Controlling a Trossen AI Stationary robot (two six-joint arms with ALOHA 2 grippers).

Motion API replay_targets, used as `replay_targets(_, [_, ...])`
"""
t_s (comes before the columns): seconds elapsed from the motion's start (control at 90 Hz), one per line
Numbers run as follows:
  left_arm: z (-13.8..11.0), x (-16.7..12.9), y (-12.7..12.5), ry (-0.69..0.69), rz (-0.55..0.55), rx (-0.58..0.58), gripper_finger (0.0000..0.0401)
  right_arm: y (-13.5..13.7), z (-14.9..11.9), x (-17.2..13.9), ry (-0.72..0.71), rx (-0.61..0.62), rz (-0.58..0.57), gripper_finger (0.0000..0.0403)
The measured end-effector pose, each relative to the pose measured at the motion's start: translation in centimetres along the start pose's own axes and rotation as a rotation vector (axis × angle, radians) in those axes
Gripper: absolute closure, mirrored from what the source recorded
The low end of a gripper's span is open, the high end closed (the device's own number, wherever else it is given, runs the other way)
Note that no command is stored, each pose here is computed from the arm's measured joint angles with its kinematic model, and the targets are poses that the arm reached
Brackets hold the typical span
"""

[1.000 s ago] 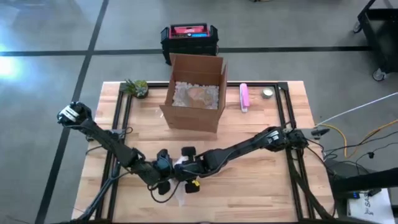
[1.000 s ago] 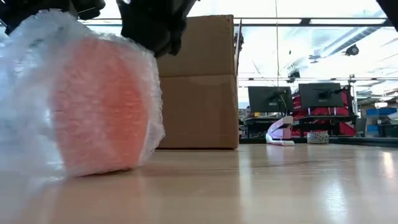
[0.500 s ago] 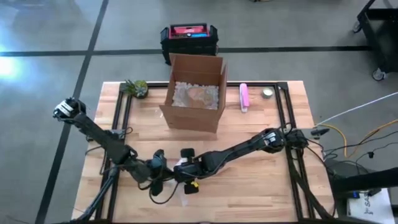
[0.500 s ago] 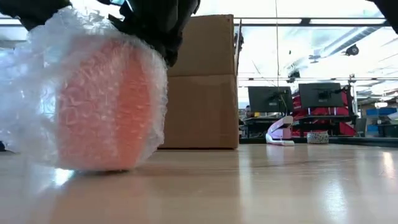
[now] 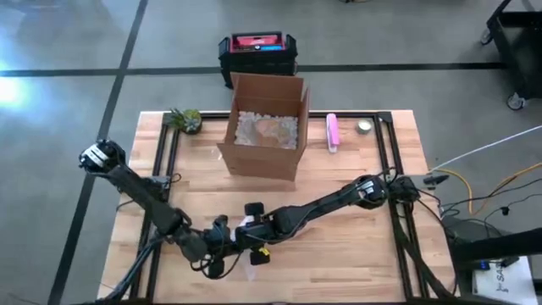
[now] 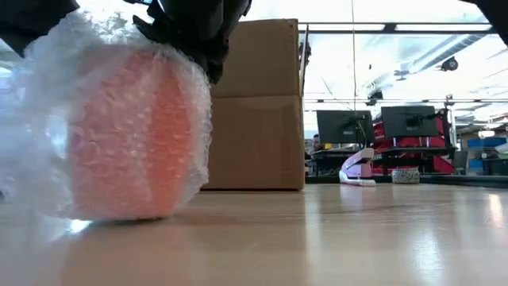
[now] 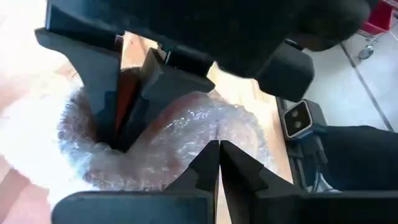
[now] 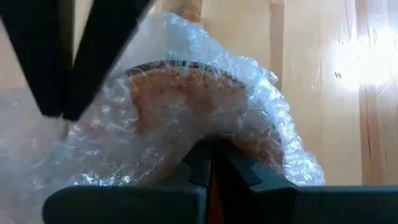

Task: Wrap mug
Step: Wrap the orange mug with transparent bubble wrap

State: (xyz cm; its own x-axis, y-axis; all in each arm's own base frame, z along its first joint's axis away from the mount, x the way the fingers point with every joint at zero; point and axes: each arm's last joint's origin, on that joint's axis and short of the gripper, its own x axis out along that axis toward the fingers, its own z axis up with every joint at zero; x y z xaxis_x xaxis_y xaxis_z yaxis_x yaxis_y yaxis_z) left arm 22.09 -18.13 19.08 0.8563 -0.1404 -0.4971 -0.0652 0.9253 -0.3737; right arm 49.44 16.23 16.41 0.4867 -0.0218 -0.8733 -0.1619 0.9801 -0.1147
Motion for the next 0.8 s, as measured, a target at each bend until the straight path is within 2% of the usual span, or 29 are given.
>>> replay_targets(0.189, [-0.6,0.6,0.2,-0.005,0.049,-0.004,0.0401,-0.1,0.4,-1.0,0.007,0.001,-0.004,0.0401])
replay_targets(0.556, [-0.7,0.7,0.6,-0.012,0.090,0.008,0.0401,-0.3,1.7,-5.5,0.036,0.018,0.017,0.0401])
replay_targets(0.7, [-0.7,0.7,0.7,-0.007,0.094,0.011,0.0401,0.2,1.9,-6.4,0.046,0.032,0.158,0.0401])
replay_targets(0.8, [-0.7,0.7,0.7,-0.005,0.092,0.011,0.0401,0.7,1.7,-5.6,0.042,0.021,0.148,0.0401])
